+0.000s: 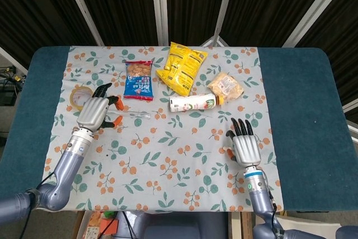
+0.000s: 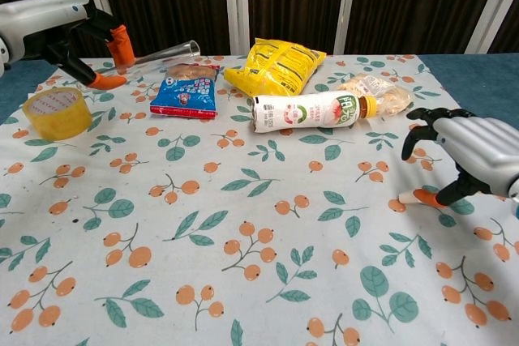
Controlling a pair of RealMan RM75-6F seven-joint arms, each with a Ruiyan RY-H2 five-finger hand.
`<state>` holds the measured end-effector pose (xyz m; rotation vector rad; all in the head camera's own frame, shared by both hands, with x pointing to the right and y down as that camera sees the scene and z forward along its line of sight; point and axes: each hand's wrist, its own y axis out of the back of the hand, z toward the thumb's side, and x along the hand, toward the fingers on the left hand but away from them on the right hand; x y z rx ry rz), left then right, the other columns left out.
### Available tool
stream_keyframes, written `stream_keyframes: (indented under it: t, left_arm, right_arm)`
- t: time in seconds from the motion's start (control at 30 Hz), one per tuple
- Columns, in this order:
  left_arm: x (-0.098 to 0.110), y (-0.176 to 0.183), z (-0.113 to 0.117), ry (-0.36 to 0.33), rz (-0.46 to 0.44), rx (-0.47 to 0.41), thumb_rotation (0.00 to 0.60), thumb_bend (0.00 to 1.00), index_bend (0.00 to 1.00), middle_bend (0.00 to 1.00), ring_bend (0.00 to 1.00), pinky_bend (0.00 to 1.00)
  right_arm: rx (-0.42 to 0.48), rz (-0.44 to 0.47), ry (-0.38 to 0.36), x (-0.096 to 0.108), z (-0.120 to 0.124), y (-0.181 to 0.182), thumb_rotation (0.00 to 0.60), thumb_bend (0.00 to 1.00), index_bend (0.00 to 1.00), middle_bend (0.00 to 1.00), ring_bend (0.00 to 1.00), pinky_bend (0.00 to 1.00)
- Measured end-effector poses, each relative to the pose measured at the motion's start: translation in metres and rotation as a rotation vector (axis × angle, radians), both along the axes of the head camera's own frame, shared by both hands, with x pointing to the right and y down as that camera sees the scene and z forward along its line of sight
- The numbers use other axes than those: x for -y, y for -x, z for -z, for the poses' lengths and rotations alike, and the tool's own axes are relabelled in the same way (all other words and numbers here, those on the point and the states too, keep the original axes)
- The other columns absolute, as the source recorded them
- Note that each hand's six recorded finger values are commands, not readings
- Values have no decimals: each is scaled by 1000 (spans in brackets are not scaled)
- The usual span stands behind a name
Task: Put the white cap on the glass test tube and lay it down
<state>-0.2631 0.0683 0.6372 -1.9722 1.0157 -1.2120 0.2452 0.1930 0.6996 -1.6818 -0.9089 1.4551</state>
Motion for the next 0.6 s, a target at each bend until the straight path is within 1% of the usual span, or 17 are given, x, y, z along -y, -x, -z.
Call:
stream_keyframes:
  t: [0.23,0.37,0.6]
  left_arm:
    - [0,0,0,0,-4,-1,600,505,695,465,45,0]
    - [0,1,0,-1,-4,1,600,505,695,465,45,0]
    - [0,1,-1,-2,-6,3,600,505,696,463,45,0]
  right_arm:
    - [-36,3,-25,1,-1,-6,600,319,401,101,0,0]
    - [-60,-16,-31,4,-3,-14,600,319,401,101,0,0]
    - [-35,-32,-32,1,5,-7,600,319,401,101,0,0]
